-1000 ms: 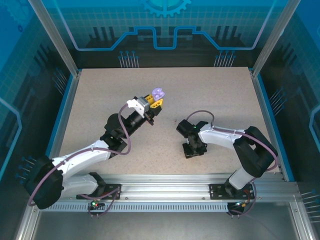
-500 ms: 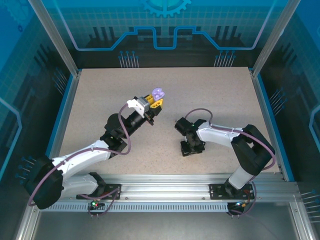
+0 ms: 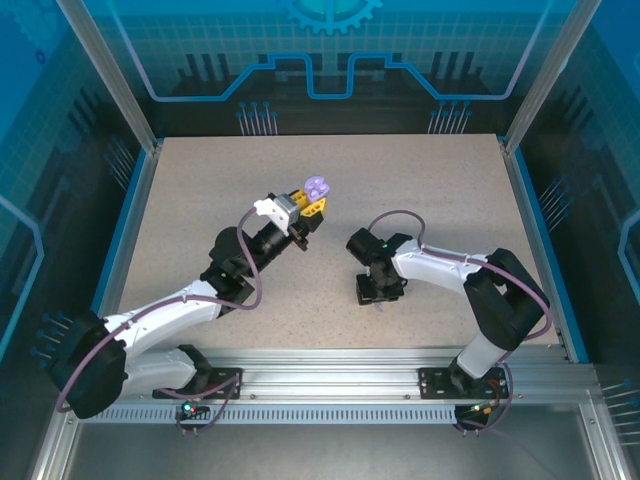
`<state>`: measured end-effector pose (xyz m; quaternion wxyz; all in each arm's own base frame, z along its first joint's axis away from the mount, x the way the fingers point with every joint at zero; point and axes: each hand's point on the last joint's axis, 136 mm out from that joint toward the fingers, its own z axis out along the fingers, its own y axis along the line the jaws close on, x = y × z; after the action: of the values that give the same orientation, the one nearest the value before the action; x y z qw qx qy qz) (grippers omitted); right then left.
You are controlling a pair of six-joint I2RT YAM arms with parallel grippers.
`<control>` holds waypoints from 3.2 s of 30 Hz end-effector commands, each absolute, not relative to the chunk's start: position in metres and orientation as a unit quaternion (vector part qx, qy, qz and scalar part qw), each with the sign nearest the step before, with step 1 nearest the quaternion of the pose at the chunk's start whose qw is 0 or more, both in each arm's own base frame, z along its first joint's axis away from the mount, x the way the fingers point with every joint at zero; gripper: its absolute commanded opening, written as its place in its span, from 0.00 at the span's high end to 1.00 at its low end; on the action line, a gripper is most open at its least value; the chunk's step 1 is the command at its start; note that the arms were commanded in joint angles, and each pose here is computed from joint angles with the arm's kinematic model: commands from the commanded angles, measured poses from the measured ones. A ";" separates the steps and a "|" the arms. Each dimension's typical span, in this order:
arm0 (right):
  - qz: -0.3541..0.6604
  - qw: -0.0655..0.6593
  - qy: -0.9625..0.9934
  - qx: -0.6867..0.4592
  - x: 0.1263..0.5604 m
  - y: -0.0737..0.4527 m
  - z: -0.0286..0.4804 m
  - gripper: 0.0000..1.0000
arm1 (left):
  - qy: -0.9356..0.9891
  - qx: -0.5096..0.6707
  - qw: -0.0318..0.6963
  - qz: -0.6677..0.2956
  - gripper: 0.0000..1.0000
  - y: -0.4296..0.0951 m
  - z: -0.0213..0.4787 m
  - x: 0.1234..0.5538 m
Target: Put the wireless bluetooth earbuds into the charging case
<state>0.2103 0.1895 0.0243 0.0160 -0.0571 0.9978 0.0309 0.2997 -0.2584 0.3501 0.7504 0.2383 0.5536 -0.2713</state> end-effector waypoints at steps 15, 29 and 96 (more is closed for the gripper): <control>0.001 -0.002 0.999 -0.050 0.199 0.176 0.014 0.63 | 0.539 0.231 0.762 -0.274 1.00 -0.255 0.365 0.299; -0.008 -0.008 0.998 -0.055 0.196 0.172 0.010 0.72 | 0.539 0.231 0.763 -0.273 1.00 -0.255 0.366 0.299; 0.442 0.574 0.663 -0.190 0.288 0.233 0.472 0.97 | 0.507 0.274 0.735 -0.356 1.00 -0.294 0.391 0.299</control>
<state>0.2971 0.2275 0.4569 0.5510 -0.1571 0.7007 0.4251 0.3008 -0.2952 0.3606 0.7165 0.2851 0.5408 -0.3361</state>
